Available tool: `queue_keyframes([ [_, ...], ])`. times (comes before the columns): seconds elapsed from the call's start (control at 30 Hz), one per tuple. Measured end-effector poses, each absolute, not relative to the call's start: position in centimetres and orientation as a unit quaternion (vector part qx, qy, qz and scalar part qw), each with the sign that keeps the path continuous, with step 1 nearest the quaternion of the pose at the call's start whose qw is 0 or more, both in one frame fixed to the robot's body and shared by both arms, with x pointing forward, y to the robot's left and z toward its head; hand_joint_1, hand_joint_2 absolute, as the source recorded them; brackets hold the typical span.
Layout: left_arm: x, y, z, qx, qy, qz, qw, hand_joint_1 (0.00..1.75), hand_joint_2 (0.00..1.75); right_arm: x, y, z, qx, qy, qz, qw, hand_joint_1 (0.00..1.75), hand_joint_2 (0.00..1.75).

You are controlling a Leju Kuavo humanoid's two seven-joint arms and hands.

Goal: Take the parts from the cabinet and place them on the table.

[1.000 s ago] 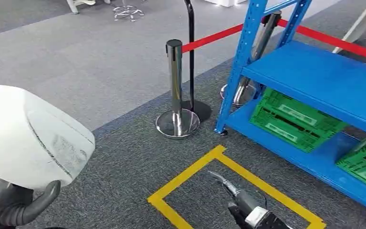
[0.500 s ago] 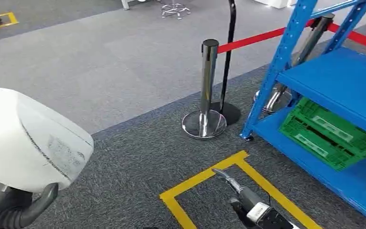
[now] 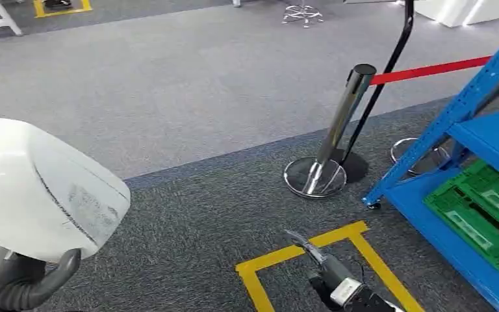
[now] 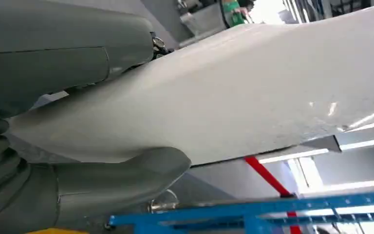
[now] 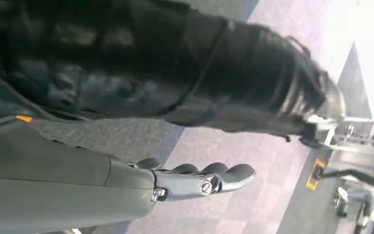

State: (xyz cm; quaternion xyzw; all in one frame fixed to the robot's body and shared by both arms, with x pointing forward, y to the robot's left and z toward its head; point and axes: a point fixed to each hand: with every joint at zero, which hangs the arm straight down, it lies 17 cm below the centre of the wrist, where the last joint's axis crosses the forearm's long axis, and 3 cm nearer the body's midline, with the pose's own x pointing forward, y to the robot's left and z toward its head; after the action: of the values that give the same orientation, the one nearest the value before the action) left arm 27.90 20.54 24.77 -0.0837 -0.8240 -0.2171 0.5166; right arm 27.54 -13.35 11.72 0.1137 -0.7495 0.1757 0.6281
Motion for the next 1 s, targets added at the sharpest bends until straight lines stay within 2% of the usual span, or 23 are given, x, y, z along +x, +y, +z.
queue_keyframes([
  [1.0,27.5,21.6,23.8,-0.074,-0.815,-0.213,0.534,1.75,1.75,27.7,-13.0,11.7,0.120,-0.747,0.181,0.628,0.00,0.00],
])
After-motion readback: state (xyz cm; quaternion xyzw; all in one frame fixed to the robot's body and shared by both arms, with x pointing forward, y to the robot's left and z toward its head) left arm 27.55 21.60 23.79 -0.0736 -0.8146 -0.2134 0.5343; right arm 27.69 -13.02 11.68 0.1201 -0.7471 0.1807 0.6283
